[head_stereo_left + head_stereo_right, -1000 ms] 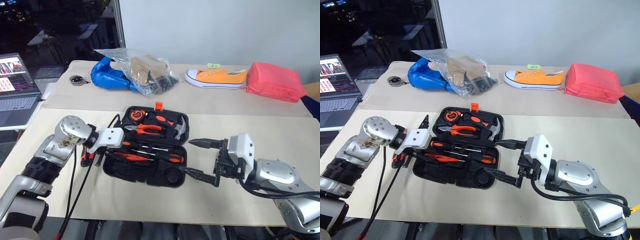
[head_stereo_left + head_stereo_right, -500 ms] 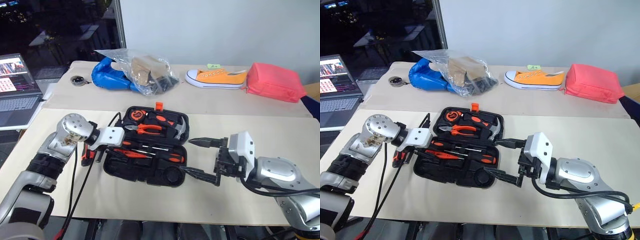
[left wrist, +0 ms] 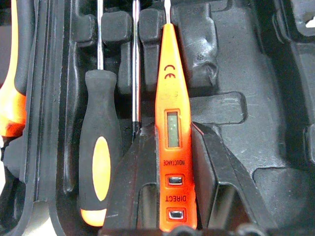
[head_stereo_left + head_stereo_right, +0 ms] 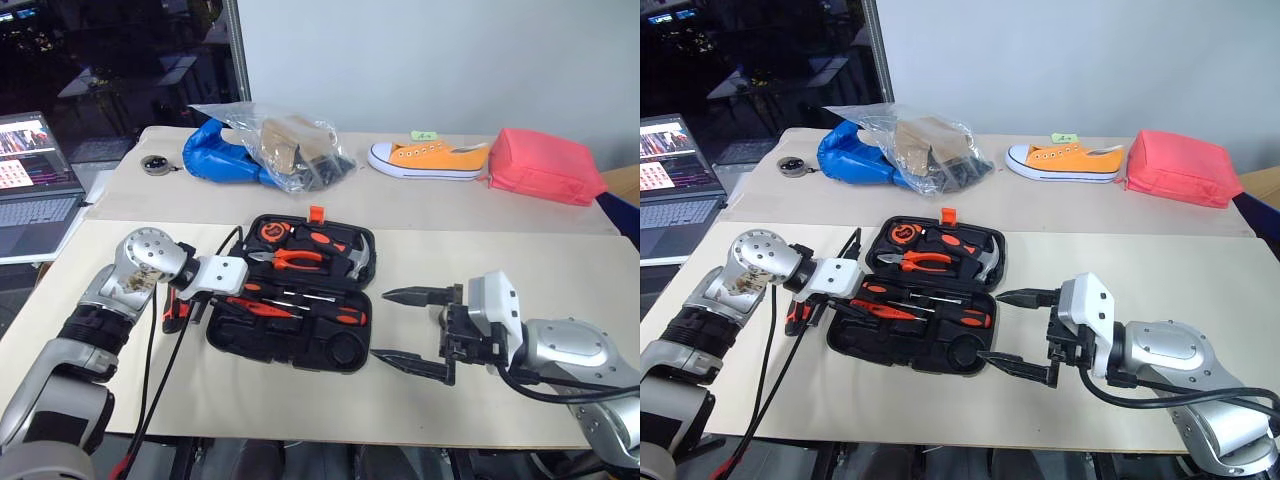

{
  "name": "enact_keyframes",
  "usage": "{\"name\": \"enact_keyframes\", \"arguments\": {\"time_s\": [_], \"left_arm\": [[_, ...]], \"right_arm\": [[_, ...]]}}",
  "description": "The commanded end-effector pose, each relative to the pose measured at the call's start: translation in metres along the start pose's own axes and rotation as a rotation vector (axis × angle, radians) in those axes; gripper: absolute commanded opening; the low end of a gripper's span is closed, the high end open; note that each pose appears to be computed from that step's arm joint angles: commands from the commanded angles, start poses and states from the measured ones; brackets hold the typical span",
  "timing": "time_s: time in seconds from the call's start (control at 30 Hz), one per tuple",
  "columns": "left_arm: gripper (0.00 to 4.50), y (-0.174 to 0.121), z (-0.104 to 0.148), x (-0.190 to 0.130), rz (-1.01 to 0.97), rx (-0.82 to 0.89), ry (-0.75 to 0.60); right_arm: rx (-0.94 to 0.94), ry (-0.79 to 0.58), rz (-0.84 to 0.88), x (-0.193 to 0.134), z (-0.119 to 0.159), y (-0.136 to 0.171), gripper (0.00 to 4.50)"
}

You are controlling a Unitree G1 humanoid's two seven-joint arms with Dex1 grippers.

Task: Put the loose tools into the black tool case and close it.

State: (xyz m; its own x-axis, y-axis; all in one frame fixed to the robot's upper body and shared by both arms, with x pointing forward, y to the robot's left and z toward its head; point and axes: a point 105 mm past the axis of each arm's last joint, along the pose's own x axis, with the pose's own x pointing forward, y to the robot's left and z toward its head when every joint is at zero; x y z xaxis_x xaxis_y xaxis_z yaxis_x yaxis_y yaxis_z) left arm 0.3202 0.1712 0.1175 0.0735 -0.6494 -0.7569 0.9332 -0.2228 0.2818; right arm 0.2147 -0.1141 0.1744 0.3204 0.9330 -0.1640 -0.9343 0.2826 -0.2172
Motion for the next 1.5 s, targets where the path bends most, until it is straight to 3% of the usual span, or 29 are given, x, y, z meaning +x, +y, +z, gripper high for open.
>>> {"name": "enact_keyframes", "arguments": {"time_s": [0.03, 0.07, 0.13, 0.23, 0.37, 0.43, 0.47, 0.67, 0.83, 1.07, 1.27, 1.37, 1.43, 1.5], "left_arm": [[0.95, -0.007, -0.005, 0.001, -0.031, -0.026, 0.016], [1.45, -0.004, -0.003, -0.001, -0.019, -0.035, 0.004], [1.94, 0.001, 0.007, -0.009, 0.016, -0.047, -0.062], [3.07, 0.005, 0.02, -0.019, 0.051, -0.073, -0.156], [3.07, 0.004, 0.028, -0.048, 0.147, -0.232, -0.337], [2.51, 0.004, 0.032, -0.05, 0.221, -0.29, -0.399], [2.49, 0.004, 0.034, -0.047, 0.277, -0.329, -0.44], [0.06, -0.012, 0.03, -0.014, 0.513, -0.498, -0.493], [0.02, -0.024, 0.003, 0.009, 0.674, -0.617, -0.398], [0.02, -0.056, -0.022, 0.041, 0.593, -0.718, -0.273], [0.02, -0.056, -0.027, 0.061, 0.592, -0.7, -0.259], [0.02, -0.028, -0.006, 0.023, 0.785, -0.67, -0.451], [0.02, -0.021, 0.0, -0.009, 0.89, -0.661, -0.509], [0.52, -0.016, -0.004, -0.044, 1.041, -0.72, -0.509]], "right_arm": [[-0.054, -0.013, -0.018, -0.005, 0.008, -0.003, 4.5], [-0.055, -0.013, -0.018, -0.005, 0.008, -0.003, 4.5], [-0.057, -0.014, -0.018, -0.005, 0.008, -0.004, 4.5], [-0.058, -0.015, -0.019, -0.005, 0.008, -0.004, 4.5], [-0.061, -0.013, -0.017, -0.004, 0.006, -0.005, 4.5], [-0.063, -0.021, -0.017, -0.003, 0.006, -0.005, 4.5], [-0.063, -0.026, -0.018, -0.001, 0.006, -0.006, 4.5], [-0.064, -0.041, -0.012, 0.005, 0.006, -0.006, 4.5], [-0.071, -0.04, -0.006, 0.006, 0.007, -0.008, 4.5], [-0.075, -0.033, -0.007, 0.006, 0.01, -0.011, 4.5], [-0.078, -0.032, -0.006, 0.008, 0.011, -0.011, 4.5], [-0.079, -0.037, -0.007, 0.008, 0.012, -0.011, 4.5], [-0.078, -0.041, -0.006, 0.008, 0.012, -0.011, 4.5], [-0.076, -0.045, -0.002, 0.008, 0.011, -0.011, 4.5]]}}
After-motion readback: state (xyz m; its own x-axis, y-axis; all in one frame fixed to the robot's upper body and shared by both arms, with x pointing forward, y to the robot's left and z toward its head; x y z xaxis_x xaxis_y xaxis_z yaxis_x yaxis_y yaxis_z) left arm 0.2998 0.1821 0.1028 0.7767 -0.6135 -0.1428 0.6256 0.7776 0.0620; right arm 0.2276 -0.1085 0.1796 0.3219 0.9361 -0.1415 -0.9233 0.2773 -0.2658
